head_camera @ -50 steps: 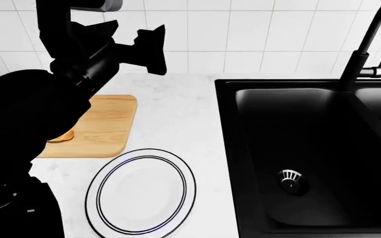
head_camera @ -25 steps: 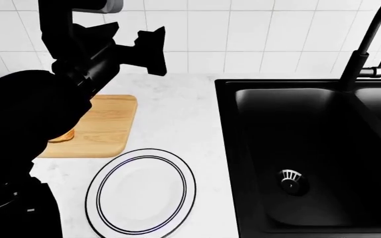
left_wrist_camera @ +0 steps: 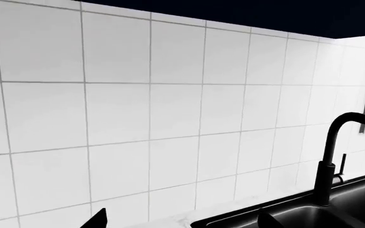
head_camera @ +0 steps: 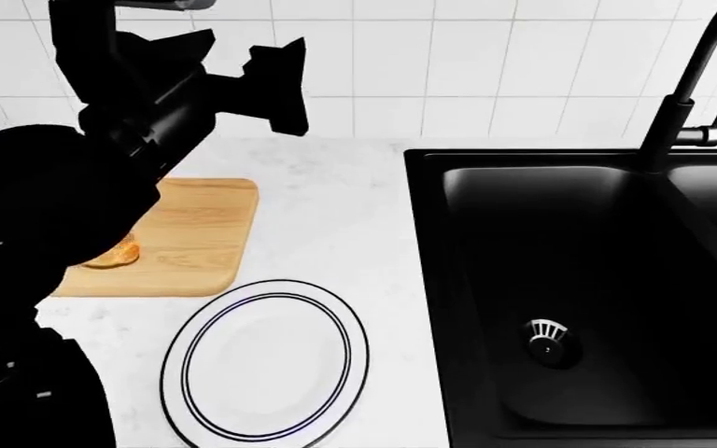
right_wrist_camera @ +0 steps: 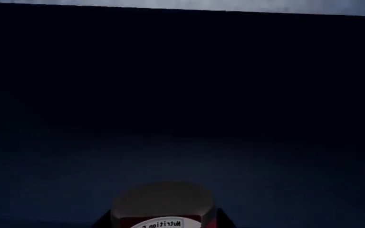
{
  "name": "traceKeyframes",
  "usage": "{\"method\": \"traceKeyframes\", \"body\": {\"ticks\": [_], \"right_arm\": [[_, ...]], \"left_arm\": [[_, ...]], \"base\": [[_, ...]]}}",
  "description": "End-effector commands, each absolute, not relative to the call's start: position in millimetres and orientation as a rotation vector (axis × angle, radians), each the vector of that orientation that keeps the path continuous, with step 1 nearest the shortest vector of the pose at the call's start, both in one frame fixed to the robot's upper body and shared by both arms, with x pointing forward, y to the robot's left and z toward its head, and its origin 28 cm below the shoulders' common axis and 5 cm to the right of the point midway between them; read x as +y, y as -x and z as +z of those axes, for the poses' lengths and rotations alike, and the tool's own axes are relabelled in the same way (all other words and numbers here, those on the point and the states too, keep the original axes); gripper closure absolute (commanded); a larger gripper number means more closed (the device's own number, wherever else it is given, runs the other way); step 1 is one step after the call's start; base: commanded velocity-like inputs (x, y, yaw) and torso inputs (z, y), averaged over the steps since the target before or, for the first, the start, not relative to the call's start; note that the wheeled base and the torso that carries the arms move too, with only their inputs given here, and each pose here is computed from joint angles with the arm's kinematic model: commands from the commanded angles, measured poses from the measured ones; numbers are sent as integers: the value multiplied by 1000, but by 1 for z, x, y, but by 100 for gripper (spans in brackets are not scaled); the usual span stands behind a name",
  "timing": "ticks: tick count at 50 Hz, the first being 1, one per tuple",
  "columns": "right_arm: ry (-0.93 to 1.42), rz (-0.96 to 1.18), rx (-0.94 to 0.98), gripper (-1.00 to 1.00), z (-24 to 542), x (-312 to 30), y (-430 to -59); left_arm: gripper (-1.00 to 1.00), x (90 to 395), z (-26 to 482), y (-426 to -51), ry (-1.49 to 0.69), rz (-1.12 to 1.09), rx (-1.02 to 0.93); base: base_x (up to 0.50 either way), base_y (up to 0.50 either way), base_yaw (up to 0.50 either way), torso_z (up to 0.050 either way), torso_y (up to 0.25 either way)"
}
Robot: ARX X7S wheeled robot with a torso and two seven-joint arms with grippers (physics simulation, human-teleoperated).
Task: From the different types of pastries on the counter, select a croissant and place it on the cutting board. Then retrieve a jar of jam from the cabinet and place it alongside the croissant on the cutting board.
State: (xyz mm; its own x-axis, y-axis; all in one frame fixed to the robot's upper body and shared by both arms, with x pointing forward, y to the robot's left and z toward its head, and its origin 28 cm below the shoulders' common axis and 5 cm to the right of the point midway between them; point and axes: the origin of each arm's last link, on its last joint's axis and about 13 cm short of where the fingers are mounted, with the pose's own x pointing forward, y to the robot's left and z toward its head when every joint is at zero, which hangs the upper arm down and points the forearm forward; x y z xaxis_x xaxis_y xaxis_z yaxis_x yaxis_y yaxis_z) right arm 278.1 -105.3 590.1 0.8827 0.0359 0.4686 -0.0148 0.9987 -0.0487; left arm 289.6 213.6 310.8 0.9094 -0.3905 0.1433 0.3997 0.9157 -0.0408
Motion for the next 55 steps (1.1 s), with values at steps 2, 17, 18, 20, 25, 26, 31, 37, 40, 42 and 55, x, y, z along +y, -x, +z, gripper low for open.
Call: {"method": "traceKeyframes", "body": {"ticks": [2,17,18,20,25,26,31,37,40,42,55], "right_arm": [[60,20,-594,100,604,-115,-201],[57,30,-613,100,576,-107,-197],[51,29,-610,100,572,-111,-195],[46,30,-615,100,567,-115,-192],[45,21,-639,100,567,-123,-178],[47,24,-643,100,568,-122,-175],[68,47,-654,100,571,-117,-168],[82,73,-643,100,573,-110,-172],[92,77,-638,100,574,-101,-168],[95,78,-635,100,576,-98,-167],[99,89,-613,100,569,-98,-185]], "left_arm": [[-100,221,318,-277,75,-389,-163],[-100,223,322,-273,73,-375,-166],[-100,224,322,-274,74,-372,-165],[-100,225,321,-276,78,-367,-163],[-100,227,321,-276,83,-362,-165],[-100,227,322,-275,83,-362,-166],[-100,226,324,-273,80,-361,-167],[-100,229,323,-275,81,-352,-164],[-100,229,323,-276,83,-352,-162],[-100,229,324,-275,82,-352,-162],[-100,228,326,-273,78,-348,-163]], "base": [[0,0,0,0,0],[-361,0,0,0,0],[0,0,0,0,0],[0,0,0,0,0],[-55,334,0,0,0],[-94,500,0,0,0],[-95,500,0,0,0],[-42,500,0,0,0],[0,500,0,0,0],[0,500,0,0,0],[0,500,0,0,0]]}}
